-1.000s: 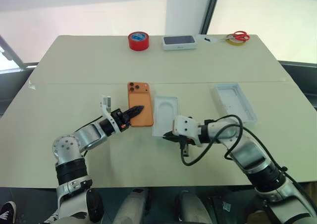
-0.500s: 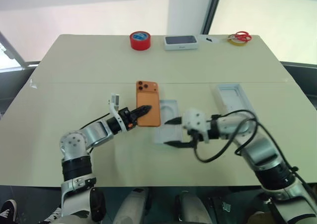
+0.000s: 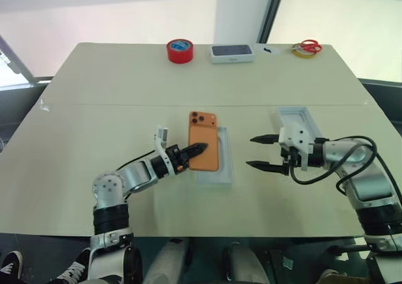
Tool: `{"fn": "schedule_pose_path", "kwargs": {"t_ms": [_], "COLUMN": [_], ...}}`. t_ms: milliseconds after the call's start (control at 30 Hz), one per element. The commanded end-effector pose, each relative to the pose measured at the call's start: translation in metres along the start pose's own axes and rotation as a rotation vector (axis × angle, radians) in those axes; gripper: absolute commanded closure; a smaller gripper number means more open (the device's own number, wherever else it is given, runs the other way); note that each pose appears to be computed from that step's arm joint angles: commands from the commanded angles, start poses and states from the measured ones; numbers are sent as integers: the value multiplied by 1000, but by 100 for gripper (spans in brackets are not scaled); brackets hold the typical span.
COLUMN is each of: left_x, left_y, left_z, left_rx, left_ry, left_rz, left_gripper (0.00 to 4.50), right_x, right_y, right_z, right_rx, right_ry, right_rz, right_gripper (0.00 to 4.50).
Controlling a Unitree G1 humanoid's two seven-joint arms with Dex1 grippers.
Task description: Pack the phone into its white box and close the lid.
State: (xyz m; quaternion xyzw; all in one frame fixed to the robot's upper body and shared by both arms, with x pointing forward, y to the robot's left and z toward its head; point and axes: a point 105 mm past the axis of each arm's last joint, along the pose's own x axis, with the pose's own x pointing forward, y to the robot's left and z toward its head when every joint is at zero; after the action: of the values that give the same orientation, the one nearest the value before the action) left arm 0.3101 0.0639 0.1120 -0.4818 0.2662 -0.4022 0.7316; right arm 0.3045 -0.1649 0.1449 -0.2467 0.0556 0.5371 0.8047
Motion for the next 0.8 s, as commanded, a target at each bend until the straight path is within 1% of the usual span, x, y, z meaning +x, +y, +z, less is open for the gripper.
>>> {"fn": "schedule_pose_path", "kwargs": {"t_ms": [33,100,267,367,467,500,567,800], "left_x": [5,5,8,10,11,11,11,15], "left_y": [-5,-2,0,3,2,2,1,3], "left_z": [-4,-4,-10,-10,-9,-10,-11,-16], "left_rx": [20,8,-1,-4,-8,-9,-10,-29], "left_ry": [10,-1,27,20,18,20,24,48], "left_rz": [-21,-11,-5,4,-3,-5,-10,2], "left_gripper": [450,450,450,450,450,450,450,450], "right_x": [-1,0,1,2,2,2,2,5], "right_y": [-6,-6,-7,-5,-1,0,0,-1], "right_z": [13,14,14,18,21,21,20,16], "right_rx": [-46,-46,-58,-7,-15,-34,-72,-103], "right_ry": [-45,-54,-63,-106,-122,-120,-111,-92], "right_rz": [-26,-28,-32,-3,18,16,6,-6], "right_gripper": [98,98,98,98,13,5,5,5]}}
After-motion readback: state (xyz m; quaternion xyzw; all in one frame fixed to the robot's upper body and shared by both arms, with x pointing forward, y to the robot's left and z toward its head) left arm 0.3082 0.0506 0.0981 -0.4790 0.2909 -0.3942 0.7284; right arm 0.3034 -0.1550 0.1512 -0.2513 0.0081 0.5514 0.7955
